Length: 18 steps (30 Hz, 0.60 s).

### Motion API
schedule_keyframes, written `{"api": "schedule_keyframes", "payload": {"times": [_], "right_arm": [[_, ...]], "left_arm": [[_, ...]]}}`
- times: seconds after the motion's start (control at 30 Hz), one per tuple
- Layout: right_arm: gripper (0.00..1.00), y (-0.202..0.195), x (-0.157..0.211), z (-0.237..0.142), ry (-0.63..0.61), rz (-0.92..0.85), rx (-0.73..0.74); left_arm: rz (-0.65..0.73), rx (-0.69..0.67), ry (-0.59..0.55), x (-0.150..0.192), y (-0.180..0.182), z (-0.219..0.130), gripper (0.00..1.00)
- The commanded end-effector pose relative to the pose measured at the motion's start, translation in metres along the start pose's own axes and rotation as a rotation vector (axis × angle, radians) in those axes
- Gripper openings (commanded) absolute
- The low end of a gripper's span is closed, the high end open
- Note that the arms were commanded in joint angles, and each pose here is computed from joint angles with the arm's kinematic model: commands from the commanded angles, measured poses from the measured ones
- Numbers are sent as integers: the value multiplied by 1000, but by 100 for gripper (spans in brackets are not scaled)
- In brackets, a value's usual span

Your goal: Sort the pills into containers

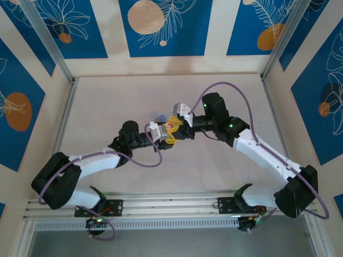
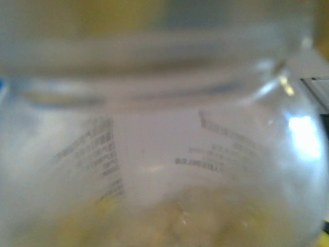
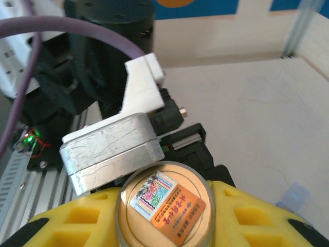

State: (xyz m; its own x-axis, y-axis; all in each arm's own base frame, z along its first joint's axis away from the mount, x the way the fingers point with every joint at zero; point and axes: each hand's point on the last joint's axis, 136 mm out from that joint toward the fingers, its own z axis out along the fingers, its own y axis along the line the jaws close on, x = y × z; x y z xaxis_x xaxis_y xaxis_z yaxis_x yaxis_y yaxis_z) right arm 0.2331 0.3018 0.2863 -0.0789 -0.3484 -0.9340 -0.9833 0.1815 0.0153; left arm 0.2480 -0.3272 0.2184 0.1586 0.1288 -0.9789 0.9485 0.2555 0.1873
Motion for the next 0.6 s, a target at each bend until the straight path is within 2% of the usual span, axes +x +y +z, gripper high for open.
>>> {"api": "schedule_keyframes", "payload": {"times": [0.0, 0.2, 0.57], "right_arm": [[30, -42, 46, 3, 124, 324, 277], [29, -62, 55, -11, 121, 364, 434], [29, -68, 55, -18, 108, 392, 471]], "left_arm": [[193, -173, -199, -74, 29, -13, 0], [196, -179, -218, -78, 25, -20, 0], [194, -116, -255, -85, 11, -24, 0]]}}
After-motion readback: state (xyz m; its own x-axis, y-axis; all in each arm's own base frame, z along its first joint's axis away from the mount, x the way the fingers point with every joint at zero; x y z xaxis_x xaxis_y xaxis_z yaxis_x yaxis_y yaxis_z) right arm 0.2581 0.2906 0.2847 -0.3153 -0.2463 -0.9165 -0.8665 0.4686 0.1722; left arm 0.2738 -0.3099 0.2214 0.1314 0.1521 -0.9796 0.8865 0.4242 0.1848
